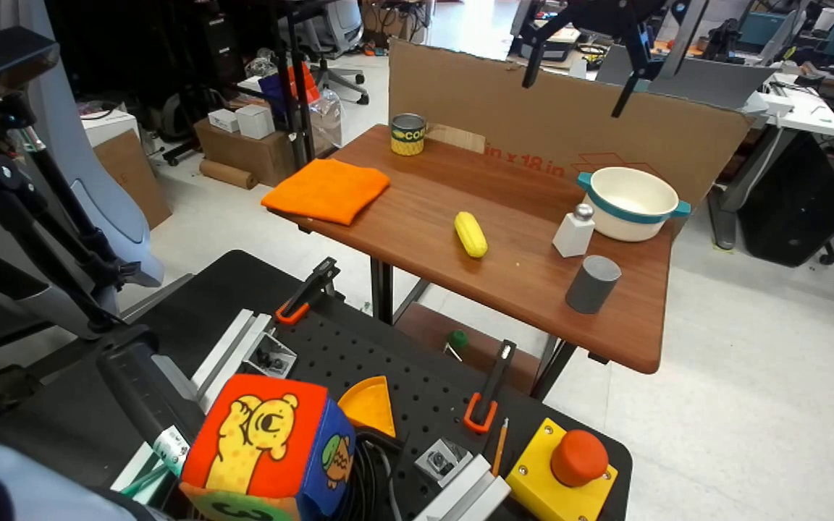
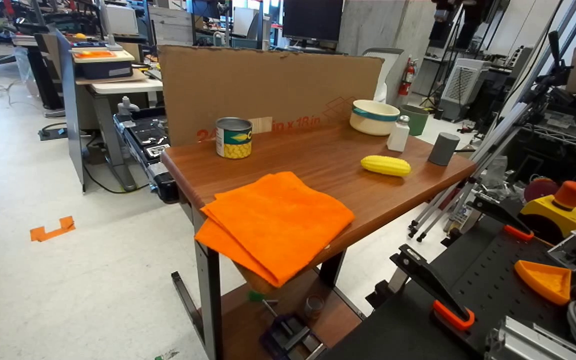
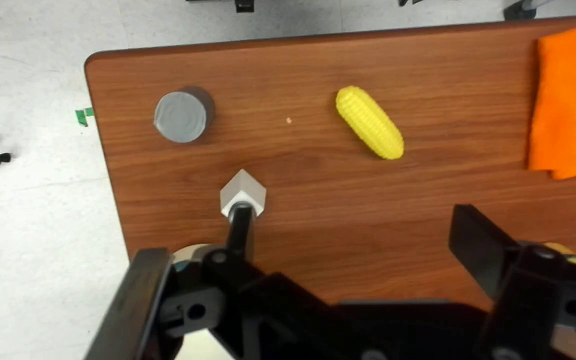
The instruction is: Pick up the salt cellar and put it in the pot
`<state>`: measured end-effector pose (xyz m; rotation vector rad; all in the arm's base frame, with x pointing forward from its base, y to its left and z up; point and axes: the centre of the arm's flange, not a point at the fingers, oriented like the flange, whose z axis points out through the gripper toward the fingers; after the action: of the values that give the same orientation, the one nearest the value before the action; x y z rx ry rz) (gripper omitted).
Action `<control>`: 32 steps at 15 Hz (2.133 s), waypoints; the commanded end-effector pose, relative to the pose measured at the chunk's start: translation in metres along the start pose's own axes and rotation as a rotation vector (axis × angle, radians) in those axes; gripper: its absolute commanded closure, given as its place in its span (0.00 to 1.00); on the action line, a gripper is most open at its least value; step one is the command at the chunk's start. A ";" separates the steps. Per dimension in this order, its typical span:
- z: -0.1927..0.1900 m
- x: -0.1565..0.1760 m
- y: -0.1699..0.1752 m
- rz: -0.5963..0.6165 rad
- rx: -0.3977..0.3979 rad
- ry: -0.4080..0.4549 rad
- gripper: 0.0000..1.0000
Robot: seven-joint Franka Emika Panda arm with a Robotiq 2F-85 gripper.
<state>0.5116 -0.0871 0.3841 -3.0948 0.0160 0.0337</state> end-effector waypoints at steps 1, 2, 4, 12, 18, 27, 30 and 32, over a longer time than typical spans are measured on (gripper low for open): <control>0.009 0.044 0.030 0.031 -0.031 0.016 0.00; 0.016 0.053 0.037 0.043 -0.038 0.010 0.00; 0.033 0.064 0.047 0.049 -0.056 -0.014 0.00; 0.110 0.091 0.061 0.028 -0.107 -0.060 0.00; 0.156 0.097 0.060 0.007 -0.159 -0.086 0.00; 0.179 0.087 0.044 -0.015 -0.215 -0.117 0.48; 0.176 0.084 0.037 -0.023 -0.202 -0.110 0.67; 0.166 0.078 0.033 -0.033 -0.186 -0.073 0.73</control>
<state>0.5969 -0.1210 0.2049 -3.2734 -0.0229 0.2510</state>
